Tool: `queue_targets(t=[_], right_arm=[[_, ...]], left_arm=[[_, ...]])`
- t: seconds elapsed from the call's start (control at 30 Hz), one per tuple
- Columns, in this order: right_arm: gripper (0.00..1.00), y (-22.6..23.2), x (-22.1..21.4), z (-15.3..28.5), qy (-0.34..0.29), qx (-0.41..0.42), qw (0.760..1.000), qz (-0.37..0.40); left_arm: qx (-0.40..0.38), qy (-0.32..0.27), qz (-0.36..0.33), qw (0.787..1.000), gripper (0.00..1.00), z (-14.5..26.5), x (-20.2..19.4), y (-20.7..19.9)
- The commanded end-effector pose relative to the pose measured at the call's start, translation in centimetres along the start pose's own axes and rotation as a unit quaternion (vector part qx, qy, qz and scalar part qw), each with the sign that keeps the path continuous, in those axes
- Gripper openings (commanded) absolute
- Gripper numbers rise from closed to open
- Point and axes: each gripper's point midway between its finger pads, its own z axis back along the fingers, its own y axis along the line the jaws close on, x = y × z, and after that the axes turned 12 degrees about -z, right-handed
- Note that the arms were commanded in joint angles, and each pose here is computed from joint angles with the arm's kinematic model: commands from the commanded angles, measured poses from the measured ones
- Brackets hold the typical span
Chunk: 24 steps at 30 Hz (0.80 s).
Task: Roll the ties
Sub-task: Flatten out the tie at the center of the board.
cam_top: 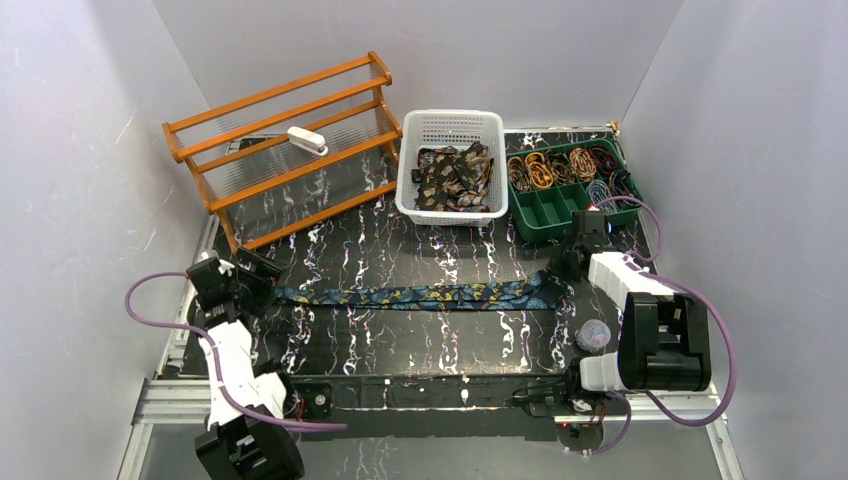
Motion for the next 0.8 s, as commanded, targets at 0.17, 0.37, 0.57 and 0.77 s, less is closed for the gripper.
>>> queue_targets(t=[0.17, 0.37, 0.57, 0.77], right_arm=[[0.01, 1.9, 1.6, 4.3, -0.053, 0.062, 0.997, 0.004], [0.01, -0.1, -0.7, 5.6, -0.028, 0.038, 0.999, -0.023], [0.24, 0.8, -0.4, 5.7, -0.045, 0.073, 0.996, -0.008], [0.64, -0.4, 2.2, 4.1, -0.057, -0.014, 0.998, 0.008]], left_arm=[[-0.095, 0.019, -0.008, 0.995, 0.82, 0.2, -2.0, -3.0], [-0.09, 0.04, -0.012, 0.995, 0.82, -0.7, -3.0, -3.1], [-0.088, 0.043, -0.022, 0.995, 0.82, -1.1, -3.5, -3.1], [-0.103, 0.05, -0.027, 0.993, 0.83, -1.4, -4.3, -3.5]])
